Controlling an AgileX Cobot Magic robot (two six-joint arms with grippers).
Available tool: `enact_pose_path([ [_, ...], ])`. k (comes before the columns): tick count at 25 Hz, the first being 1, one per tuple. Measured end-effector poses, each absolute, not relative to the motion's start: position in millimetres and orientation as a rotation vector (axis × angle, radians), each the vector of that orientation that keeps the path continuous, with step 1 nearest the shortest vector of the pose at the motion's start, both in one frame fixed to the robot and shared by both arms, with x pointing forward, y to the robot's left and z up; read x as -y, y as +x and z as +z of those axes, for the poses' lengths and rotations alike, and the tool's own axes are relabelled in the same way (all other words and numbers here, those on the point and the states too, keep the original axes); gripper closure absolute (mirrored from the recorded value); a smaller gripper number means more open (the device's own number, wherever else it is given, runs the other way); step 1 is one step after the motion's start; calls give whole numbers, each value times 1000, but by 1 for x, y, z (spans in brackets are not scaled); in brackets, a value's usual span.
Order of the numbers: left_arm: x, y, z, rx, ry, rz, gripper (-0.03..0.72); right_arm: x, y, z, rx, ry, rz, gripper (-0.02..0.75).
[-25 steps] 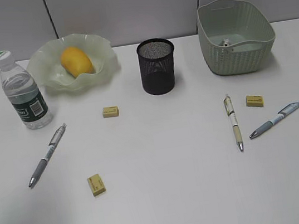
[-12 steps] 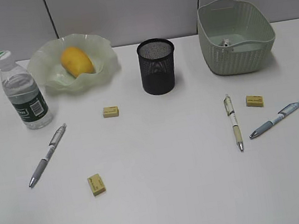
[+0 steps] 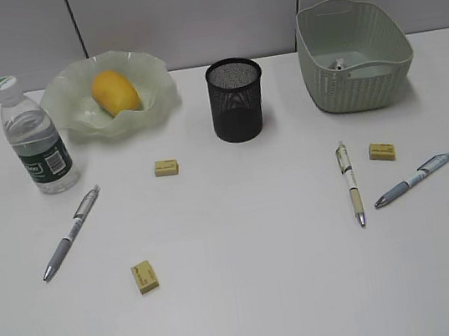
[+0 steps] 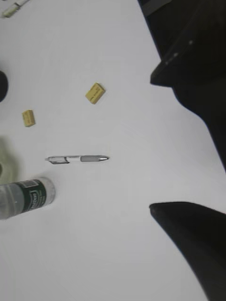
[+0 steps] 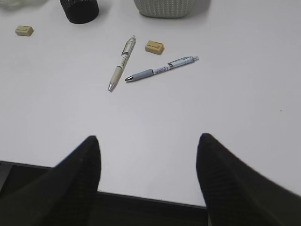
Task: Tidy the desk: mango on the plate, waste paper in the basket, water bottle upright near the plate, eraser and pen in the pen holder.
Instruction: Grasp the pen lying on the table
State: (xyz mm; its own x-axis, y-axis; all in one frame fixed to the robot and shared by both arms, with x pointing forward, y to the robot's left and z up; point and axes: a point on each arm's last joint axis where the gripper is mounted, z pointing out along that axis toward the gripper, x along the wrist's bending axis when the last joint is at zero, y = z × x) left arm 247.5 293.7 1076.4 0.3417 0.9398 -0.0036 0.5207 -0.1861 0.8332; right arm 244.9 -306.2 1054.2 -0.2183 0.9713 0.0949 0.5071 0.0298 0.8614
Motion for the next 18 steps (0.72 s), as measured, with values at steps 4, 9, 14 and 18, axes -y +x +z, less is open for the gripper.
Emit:
enact_pose_path([
  [4,-298,233,1073,-1265,1810,708,117,306,245,1054,-1772,1500,1113,229],
  [9,-298,235,1063,-1282,1831,701,121,306,245,1054,-1772,1500,1113,229],
  [14,-296,242,1059,-1266,1801,724,127,306,245,1054,-1772,1499,1114,229],
  [18,-296,242,1059,-1265,1800,726,135,306,245,1054,-1772,1499,1114,229],
])
